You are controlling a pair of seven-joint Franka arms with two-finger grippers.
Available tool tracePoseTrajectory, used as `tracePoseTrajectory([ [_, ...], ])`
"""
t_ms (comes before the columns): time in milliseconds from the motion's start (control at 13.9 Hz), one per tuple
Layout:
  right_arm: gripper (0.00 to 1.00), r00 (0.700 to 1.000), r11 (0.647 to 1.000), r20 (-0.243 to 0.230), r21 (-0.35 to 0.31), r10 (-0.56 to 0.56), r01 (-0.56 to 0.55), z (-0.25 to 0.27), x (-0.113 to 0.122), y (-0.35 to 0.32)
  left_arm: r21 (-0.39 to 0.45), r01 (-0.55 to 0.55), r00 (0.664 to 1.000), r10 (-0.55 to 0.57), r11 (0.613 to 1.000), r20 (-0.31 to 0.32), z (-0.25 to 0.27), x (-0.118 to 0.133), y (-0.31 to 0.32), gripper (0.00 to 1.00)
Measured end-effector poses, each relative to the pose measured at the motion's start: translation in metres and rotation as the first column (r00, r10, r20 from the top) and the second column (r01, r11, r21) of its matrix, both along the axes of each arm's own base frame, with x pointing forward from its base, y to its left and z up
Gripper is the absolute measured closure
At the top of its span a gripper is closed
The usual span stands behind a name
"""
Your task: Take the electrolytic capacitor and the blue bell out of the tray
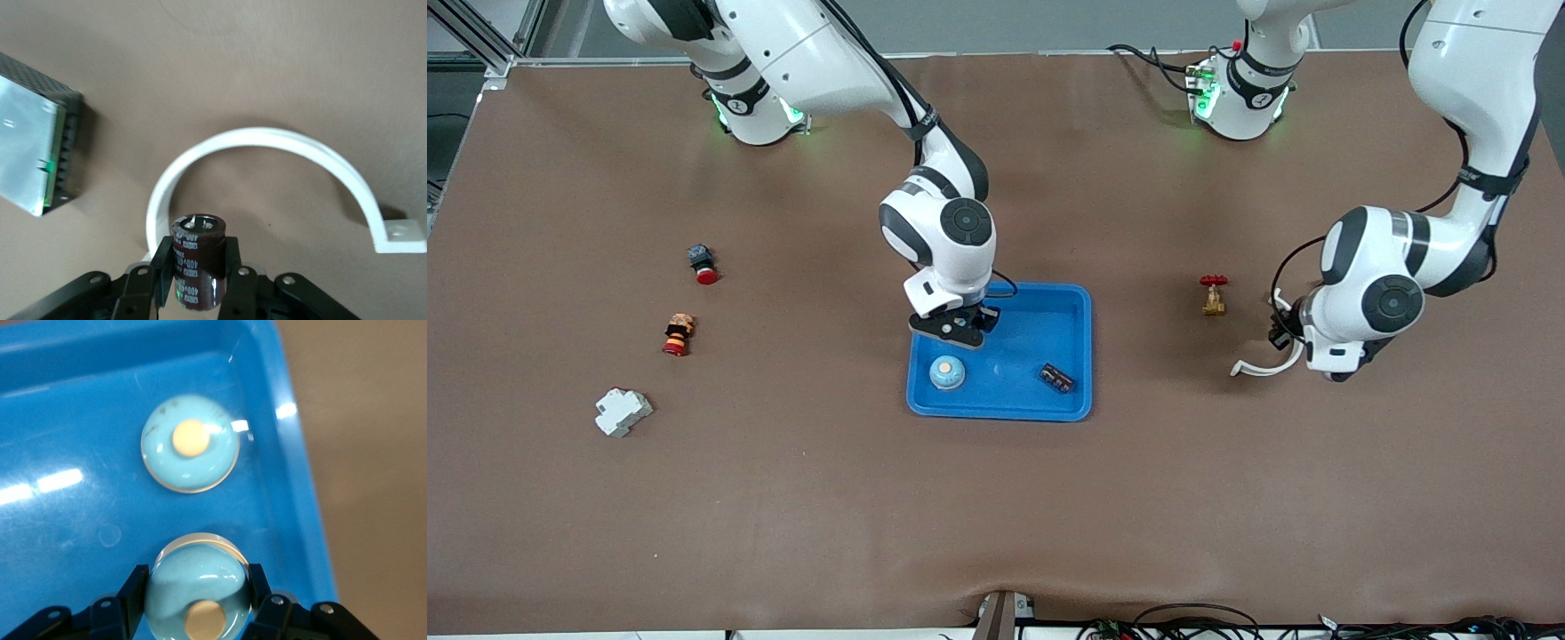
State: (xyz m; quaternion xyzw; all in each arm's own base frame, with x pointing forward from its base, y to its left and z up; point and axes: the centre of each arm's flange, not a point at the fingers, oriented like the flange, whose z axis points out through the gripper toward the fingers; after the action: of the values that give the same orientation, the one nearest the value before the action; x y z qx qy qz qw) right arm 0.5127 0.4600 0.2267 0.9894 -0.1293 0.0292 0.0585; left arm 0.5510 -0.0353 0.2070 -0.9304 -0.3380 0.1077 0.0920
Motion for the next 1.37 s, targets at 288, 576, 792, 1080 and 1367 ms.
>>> tracePoseTrajectory([
  [288, 0.35, 0.986, 0.992, -0.106, 0.014, 0.129, -0.128, 0.084, 0.059, -0.066, -0.024, 0.004, 1.000, -0.005, 1.000, -0.021, -0.027, -0.005, -0.005, 0.66],
  [576, 0.35, 0.948, 0.962, -0.162, 0.042, 0.273, -0.269, 0.098, 0.119, -0.191, -0.029, 0.009, 1.000, -0.010, 1.000, -0.017, -0.029, -0.002, -0.010, 0.39],
  [792, 0.35, 0.914, 0.927, -0.156, 0.075, 0.375, -0.368, 0.086, 0.137, -0.279, -0.024, 0.015, 1.000, -0.015, 1.000, 0.001, -0.005, 0.015, -0.019, 0.08],
  [1080, 0.35, 0.885, 0.888, -0.078, 0.085, 0.459, -0.452, 0.044, 0.107, -0.364, -0.027, -0.024, 0.999, 0.025, 0.999, 0.020, 0.065, 0.041, -0.073, 0.00],
  [1367, 0.35, 0.874, 0.873, -0.043, 0.083, 0.485, -0.480, 0.004, 0.055, -0.391, -0.115, -0.074, 0.994, 0.083, 0.991, 0.073, 0.111, 0.055, -0.132, 0.00],
])
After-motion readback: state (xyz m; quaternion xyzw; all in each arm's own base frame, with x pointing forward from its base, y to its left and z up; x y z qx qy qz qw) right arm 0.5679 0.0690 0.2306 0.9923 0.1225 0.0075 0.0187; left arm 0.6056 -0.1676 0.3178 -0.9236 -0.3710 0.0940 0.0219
